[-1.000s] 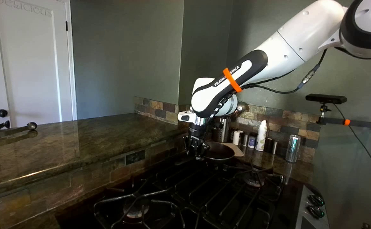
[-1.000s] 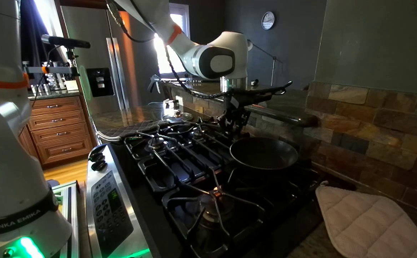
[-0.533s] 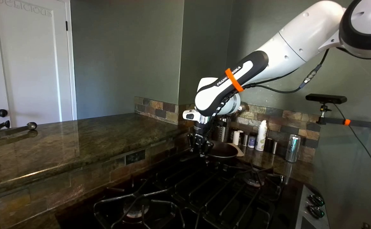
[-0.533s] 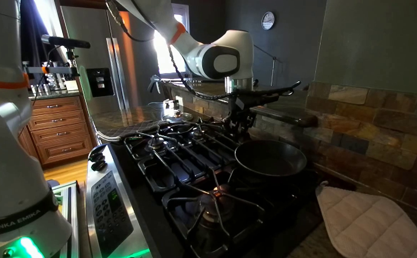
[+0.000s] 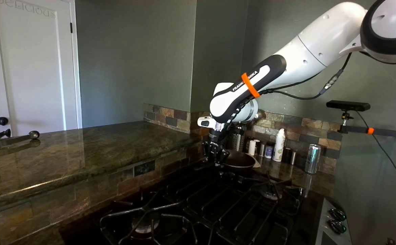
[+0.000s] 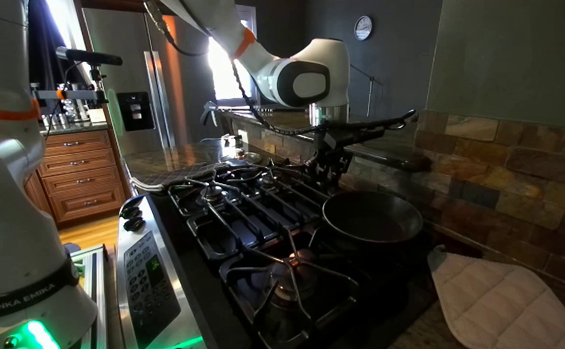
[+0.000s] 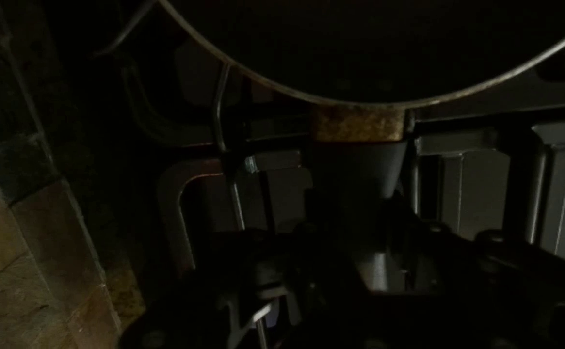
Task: Move the pan to the right.
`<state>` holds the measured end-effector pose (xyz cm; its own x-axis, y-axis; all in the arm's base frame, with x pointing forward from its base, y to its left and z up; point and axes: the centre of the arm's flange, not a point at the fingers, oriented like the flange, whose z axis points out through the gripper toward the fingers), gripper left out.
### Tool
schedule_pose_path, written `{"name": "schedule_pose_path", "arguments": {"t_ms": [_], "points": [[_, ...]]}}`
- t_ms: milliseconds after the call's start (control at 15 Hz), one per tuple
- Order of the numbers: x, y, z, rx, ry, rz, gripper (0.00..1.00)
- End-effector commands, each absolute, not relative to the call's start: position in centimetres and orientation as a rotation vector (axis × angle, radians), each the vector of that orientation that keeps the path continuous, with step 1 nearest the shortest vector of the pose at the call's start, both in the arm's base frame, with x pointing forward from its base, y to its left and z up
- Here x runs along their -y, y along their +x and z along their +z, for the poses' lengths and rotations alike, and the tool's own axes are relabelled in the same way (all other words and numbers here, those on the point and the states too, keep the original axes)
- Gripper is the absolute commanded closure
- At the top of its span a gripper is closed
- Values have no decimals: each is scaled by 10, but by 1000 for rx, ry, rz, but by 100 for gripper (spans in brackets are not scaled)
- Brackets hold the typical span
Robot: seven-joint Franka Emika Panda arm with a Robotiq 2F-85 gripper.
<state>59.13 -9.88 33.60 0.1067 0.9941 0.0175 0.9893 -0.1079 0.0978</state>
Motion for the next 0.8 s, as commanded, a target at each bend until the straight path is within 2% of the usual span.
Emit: {"name": "schedule_pose_path", "arguments": {"t_ms": [0,667,733], "points": [[98,602,336,-2072,2274,162,91],[94,614,326,-2086,2284,161,91],[95,614,327,-2080,2290,164,67]]}}
